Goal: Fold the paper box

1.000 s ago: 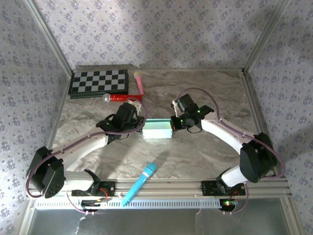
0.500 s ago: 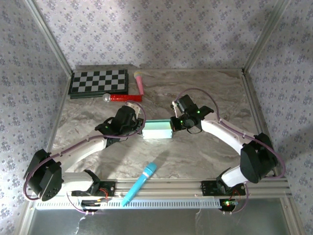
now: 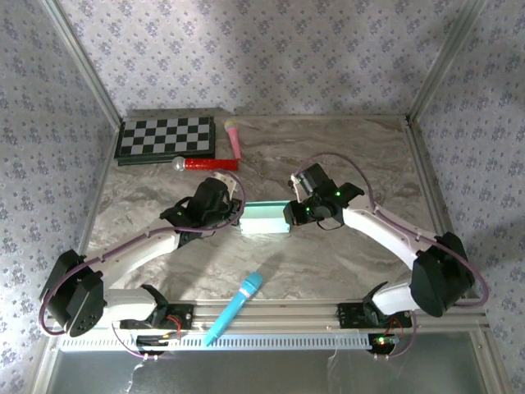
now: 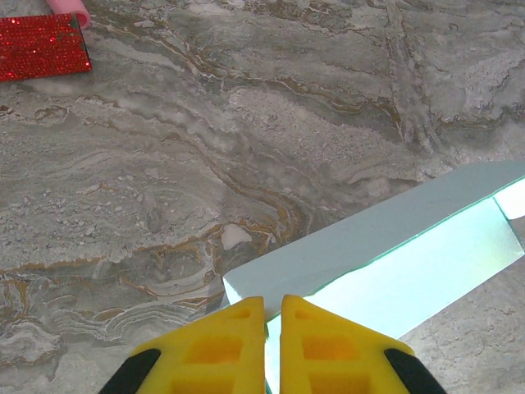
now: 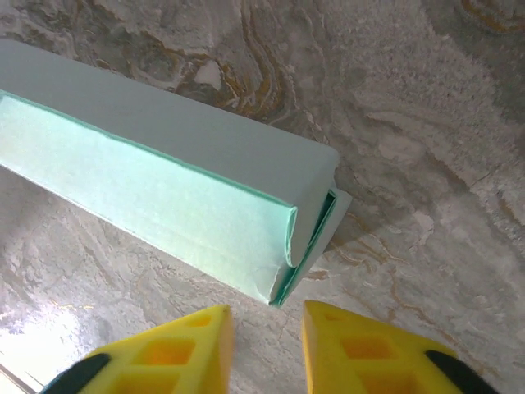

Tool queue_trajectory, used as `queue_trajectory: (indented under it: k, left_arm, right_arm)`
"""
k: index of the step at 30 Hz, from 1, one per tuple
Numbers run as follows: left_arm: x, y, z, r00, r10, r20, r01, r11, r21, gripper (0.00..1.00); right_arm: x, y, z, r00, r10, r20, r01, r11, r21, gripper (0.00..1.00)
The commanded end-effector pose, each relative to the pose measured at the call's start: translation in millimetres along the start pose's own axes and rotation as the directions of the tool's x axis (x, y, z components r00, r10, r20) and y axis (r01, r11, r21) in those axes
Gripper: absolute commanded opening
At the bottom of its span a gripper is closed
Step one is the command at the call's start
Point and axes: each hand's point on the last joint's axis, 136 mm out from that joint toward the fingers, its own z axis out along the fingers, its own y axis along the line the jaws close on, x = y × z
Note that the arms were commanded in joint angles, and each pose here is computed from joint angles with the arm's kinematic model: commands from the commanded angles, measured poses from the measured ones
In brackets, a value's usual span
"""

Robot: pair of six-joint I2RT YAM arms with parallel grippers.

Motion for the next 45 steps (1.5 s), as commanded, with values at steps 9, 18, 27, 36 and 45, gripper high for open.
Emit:
queue_trajectory:
  k: [9, 18, 27, 36, 45]
  left_arm:
    - [72.1, 17.8, 9.2, 0.966, 0.016, -0.260, -0.031, 0.998, -0.055, 0.10]
    - [72.0, 17.5, 9.6, 0.965, 0.019, -0.262, -0.034, 0.998, -0.056, 0.10]
    - [72.9, 17.8, 10.0, 0.964, 0.021, -0.266, -0.037, 0.998, -0.056, 0.09]
    - [75.0, 17.9, 10.1, 0.963, 0.023, -0.269, -0.039, 0.998, -0.053, 0.10]
    - [86.1, 19.1, 10.0, 0.957, 0.019, -0.289, -0.036, 0.998, -0.053, 0.09]
  right_arm:
    - [-21.5, -12.0, -22.3, 0.991, 0.070, 0.116, -0.068, 0.997, -0.021, 0.37]
    - [-27.1, -6.8, -14.1, 0.995, 0.039, 0.096, -0.035, 0.999, -0.038, 0.31]
    - [-31.7, -8.7, -5.7, 0.995, 0.036, 0.092, -0.034, 0.999, -0.029, 0.31]
    - [-27.9, -9.4, 5.9, 0.997, 0.039, 0.068, -0.037, 0.999, -0.029, 0.17]
    - [-2.0, -9.5, 16.5, 1.000, 0.029, -0.003, -0.029, 0.999, -0.013, 0.03]
